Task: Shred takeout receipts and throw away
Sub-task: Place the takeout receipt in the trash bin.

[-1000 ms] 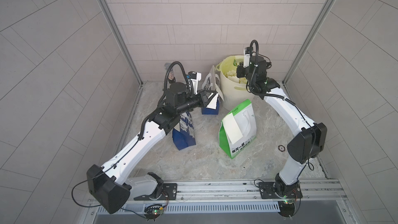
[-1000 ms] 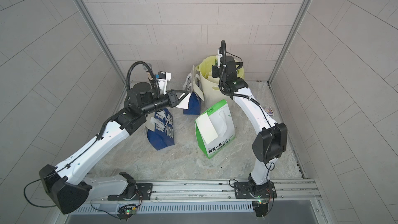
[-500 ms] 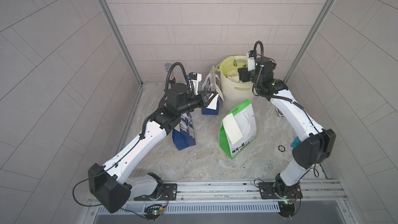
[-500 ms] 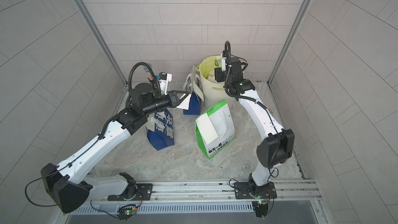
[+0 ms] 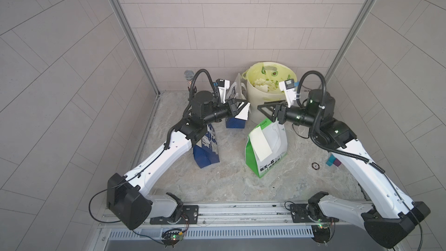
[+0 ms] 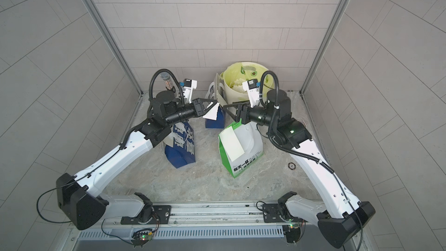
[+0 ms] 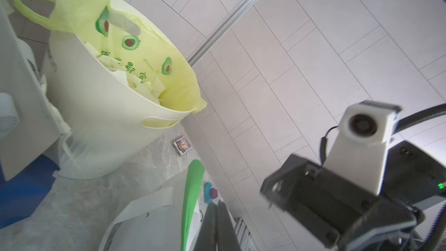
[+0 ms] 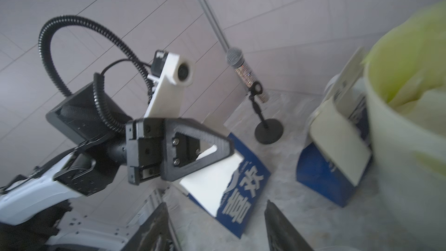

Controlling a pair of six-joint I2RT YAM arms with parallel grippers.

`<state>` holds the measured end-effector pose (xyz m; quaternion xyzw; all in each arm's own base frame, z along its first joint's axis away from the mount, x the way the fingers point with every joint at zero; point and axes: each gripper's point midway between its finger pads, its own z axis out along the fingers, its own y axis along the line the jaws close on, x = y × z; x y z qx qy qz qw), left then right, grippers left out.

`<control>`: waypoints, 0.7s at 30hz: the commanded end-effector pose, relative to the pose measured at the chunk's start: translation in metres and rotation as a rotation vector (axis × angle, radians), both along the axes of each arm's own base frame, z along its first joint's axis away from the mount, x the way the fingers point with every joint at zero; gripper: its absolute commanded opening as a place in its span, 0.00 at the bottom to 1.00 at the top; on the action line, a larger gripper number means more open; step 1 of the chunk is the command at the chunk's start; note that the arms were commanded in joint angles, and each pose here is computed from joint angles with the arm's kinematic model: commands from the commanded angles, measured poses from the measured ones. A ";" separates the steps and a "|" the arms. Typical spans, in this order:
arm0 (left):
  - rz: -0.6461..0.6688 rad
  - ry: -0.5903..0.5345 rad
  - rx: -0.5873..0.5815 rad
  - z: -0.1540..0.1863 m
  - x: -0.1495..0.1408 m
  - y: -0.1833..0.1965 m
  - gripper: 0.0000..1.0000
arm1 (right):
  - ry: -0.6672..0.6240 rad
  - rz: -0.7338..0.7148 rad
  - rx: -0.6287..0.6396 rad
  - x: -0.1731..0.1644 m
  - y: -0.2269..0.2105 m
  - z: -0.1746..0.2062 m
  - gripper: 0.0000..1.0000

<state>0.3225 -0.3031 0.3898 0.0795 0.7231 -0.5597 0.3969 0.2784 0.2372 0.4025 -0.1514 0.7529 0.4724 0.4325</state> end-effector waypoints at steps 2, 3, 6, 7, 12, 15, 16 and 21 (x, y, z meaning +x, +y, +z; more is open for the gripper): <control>-0.069 -0.037 -0.096 0.026 -0.007 -0.007 0.00 | 0.106 0.045 0.151 -0.008 0.012 0.005 0.64; -0.073 -0.037 -0.099 0.026 -0.008 -0.008 0.00 | 0.118 0.053 0.172 -0.007 0.014 0.004 0.64; -0.087 -0.040 -0.103 0.027 -0.011 -0.008 0.00 | 0.141 0.110 0.231 -0.008 0.026 0.006 0.62; -0.089 -0.040 -0.103 0.026 -0.011 -0.008 0.00 | 0.146 0.121 0.243 -0.007 0.029 0.007 0.60; -0.075 -0.037 -0.108 0.026 -0.011 -0.007 0.00 | 0.145 0.169 0.292 -0.006 0.040 0.013 0.45; -0.076 -0.039 -0.110 0.026 -0.011 -0.009 0.00 | 0.163 0.161 0.288 0.000 0.042 0.008 0.22; -0.076 -0.036 -0.108 0.025 -0.011 -0.009 0.00 | 0.171 0.154 0.282 0.001 0.042 0.006 0.14; -0.064 -0.030 -0.099 0.023 -0.005 -0.011 0.25 | 0.174 0.091 0.228 0.007 0.036 -0.004 0.00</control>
